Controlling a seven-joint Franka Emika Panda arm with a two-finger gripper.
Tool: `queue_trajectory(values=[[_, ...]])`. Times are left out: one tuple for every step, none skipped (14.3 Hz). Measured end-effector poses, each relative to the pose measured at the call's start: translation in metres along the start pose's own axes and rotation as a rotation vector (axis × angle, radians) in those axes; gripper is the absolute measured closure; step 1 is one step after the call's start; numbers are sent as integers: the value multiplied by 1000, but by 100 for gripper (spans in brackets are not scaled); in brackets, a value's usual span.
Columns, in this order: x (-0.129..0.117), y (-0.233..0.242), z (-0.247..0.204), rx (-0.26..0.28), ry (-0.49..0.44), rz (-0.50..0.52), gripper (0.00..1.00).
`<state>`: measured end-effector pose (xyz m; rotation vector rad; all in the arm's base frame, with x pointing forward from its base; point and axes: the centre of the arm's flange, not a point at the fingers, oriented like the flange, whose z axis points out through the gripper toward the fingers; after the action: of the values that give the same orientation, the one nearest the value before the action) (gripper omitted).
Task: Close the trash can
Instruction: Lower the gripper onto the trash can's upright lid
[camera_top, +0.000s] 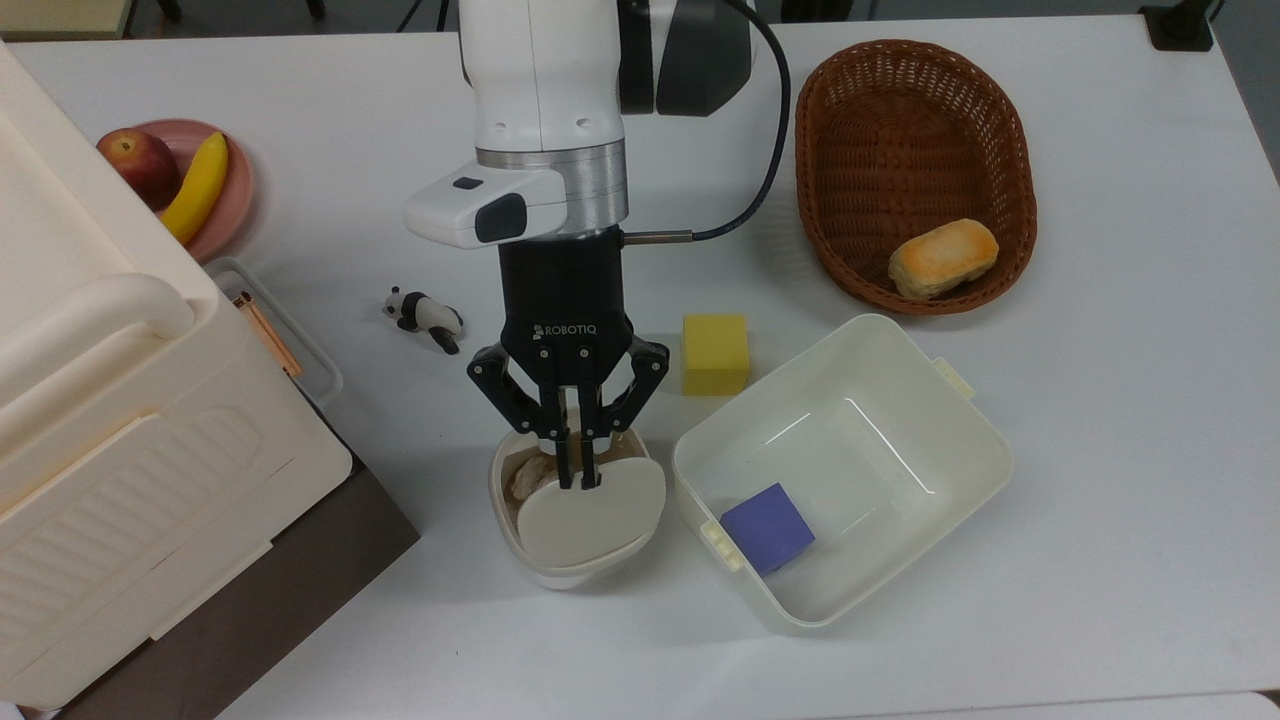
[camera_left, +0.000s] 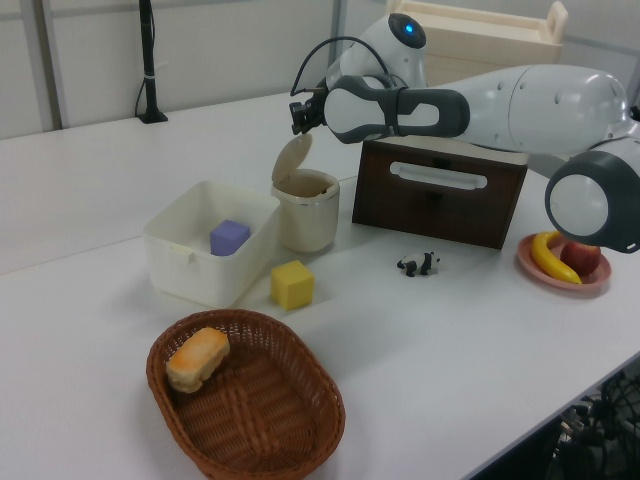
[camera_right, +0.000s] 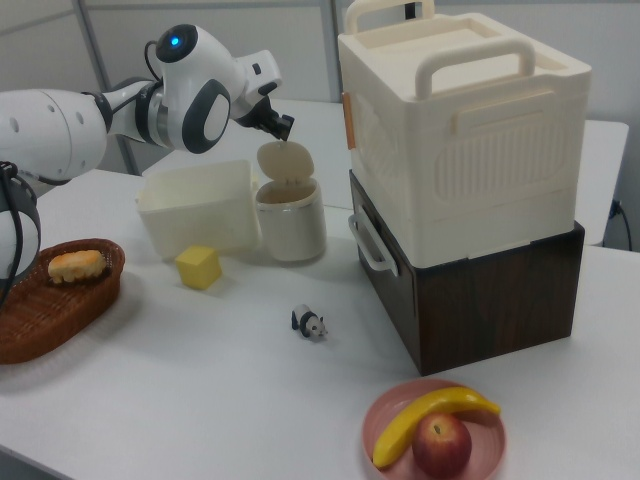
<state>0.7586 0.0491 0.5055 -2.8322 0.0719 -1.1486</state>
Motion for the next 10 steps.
queue_trajectory(values=[[0, 0, 0, 0, 1, 0, 87], [0, 0, 0, -3, 1, -4, 94], [0, 0, 1, -7, 1, -10, 96], [0, 1, 1, -10, 1, -13, 96], [1, 2, 0, -11, 2, -13, 96], [1, 3, 0, -13, 4, -12, 96], [2, 5, -1, -14, 6, -10, 96], [3, 5, -1, -15, 6, -10, 96], [3, 5, -1, -15, 6, -10, 96], [2, 5, -1, -15, 6, -10, 96]])
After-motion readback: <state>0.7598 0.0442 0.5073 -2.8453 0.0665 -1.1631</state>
